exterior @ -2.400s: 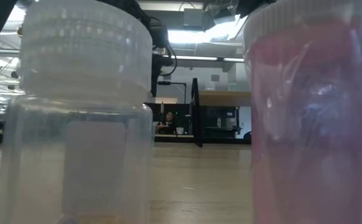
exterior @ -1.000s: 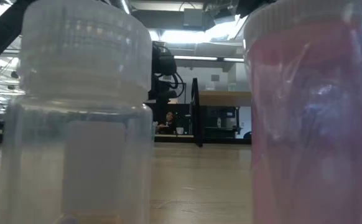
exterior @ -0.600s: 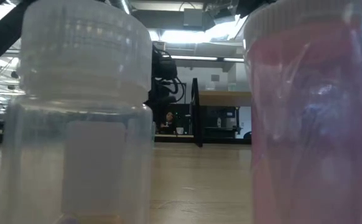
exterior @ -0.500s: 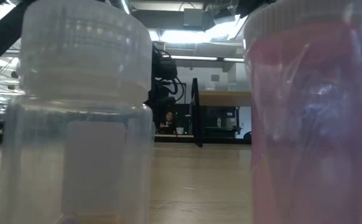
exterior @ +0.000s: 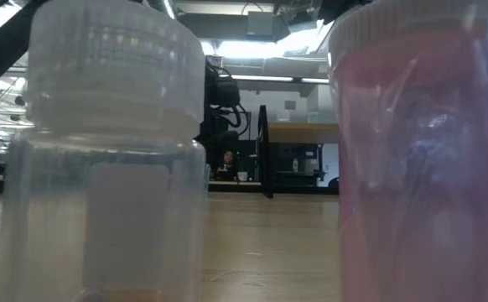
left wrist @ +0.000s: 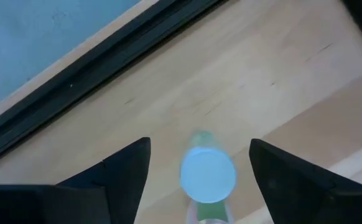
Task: Pick and place medicine bottles onto shelf by color
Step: Put the top green pill bottle aligned with the other green pill bottle on the shelf
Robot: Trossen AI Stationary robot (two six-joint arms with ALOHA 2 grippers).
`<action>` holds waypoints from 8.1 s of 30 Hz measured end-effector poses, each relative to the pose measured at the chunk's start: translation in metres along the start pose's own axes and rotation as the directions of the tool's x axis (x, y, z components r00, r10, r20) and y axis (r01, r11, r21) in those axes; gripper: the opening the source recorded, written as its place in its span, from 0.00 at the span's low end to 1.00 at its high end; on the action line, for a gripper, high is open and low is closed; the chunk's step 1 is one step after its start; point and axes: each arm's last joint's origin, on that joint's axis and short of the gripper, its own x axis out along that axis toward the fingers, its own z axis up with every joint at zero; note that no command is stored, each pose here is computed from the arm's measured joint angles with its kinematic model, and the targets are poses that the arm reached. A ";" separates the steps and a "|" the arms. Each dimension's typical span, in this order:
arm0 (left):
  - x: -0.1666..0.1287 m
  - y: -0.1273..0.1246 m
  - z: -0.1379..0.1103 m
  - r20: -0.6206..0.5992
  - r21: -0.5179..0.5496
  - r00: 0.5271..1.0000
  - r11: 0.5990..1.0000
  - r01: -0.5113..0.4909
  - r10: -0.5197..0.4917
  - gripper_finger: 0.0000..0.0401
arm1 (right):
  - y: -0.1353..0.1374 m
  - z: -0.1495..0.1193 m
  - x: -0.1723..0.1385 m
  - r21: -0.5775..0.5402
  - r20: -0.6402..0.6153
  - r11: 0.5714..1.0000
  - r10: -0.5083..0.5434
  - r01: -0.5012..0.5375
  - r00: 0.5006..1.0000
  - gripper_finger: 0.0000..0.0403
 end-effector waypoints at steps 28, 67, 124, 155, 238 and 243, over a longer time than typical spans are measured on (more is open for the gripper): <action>0.000 0.001 -0.001 -0.014 -0.002 1.000 1.000 -0.006 0.006 0.45 | 0.000 0.000 0.000 0.000 0.000 1.000 0.000 0.000 1.000 0.43; -0.008 0.001 -0.003 -0.017 0.024 1.000 1.000 -0.005 0.005 0.29 | 0.000 0.000 0.000 0.000 0.000 1.000 0.000 0.000 1.000 0.43; -0.209 -0.128 -0.138 0.241 0.473 0.916 0.863 0.177 -0.319 0.29 | 0.009 0.002 -0.008 -0.130 0.036 0.932 0.345 -0.337 0.938 0.43; -0.266 -0.177 -0.067 0.318 0.661 0.792 0.721 0.209 -0.521 0.29 | 0.019 -0.042 -0.086 -0.229 -0.007 0.784 0.591 -0.577 0.806 0.43; -0.055 -0.280 -0.109 -0.118 0.659 0.947 0.690 0.299 -0.298 0.29 | 0.036 -0.050 -0.095 -0.352 -0.095 0.641 0.700 -0.682 0.707 0.43; -0.055 -0.280 -0.109 -0.118 0.659 0.947 0.690 0.300 -0.299 0.30 | 0.036 -0.050 -0.095 -0.353 -0.095 0.641 0.701 -0.682 0.707 0.43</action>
